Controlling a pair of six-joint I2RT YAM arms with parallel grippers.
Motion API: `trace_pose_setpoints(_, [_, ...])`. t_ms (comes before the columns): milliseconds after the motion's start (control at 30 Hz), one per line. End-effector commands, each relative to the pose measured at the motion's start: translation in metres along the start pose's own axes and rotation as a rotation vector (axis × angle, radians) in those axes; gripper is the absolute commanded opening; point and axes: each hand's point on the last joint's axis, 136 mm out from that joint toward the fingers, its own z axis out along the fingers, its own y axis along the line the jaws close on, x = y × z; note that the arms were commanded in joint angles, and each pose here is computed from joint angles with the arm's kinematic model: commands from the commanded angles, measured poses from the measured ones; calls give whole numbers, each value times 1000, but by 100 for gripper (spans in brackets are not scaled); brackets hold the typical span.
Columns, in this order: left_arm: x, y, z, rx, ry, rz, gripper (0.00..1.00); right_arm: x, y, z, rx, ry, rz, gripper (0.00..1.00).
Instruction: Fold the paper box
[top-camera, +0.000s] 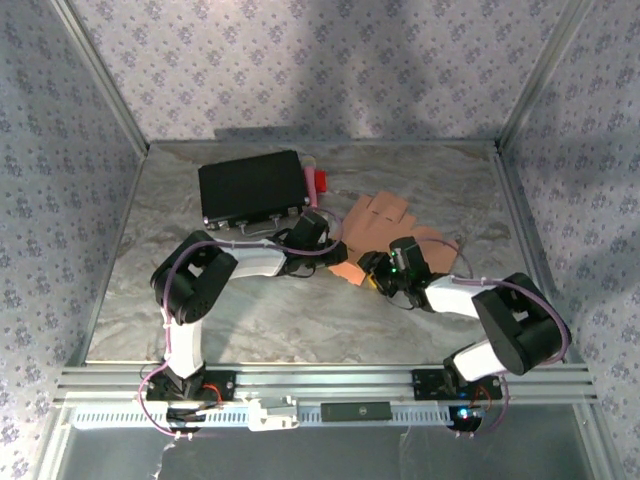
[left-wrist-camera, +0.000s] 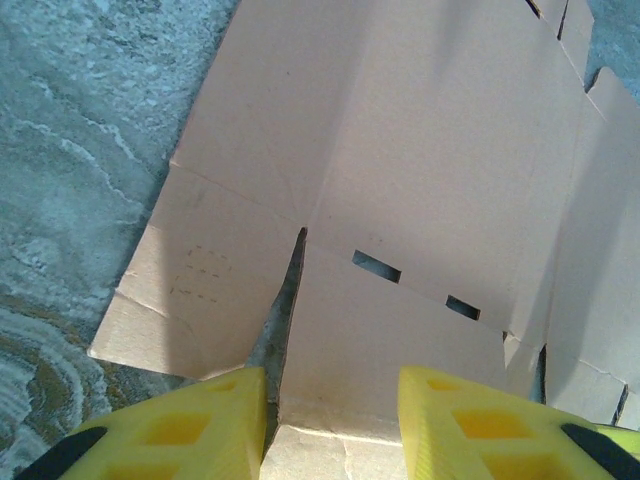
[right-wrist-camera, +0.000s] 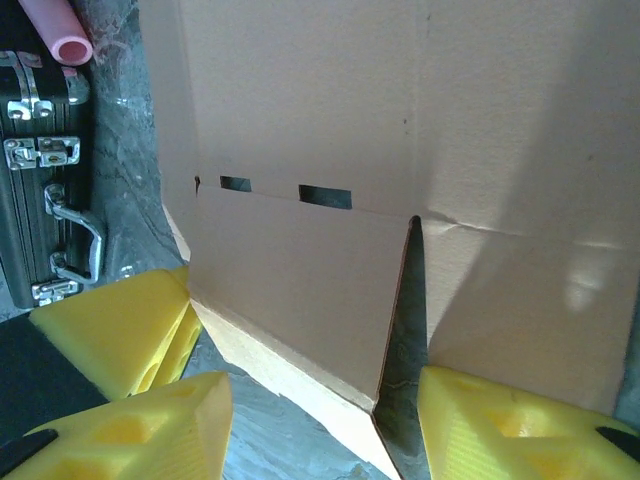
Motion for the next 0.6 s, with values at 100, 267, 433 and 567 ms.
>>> trace_pose_setpoints(100, [1,-10,0,35,5,-6,38,1,10,4,-19,11,-12,50])
trace_pose_setpoints(267, [3,-9,0,29,8,-4,37,-2,15,4,-41,3,-22,44])
trace_pose_setpoints(433, [3,-9,-1,27,8,1,37,-2,13,2,-49,1,-24,34])
trace_pose_setpoints(567, [-1,-12,-5,25,0,7,37,-3,13,0,-56,-8,-18,26])
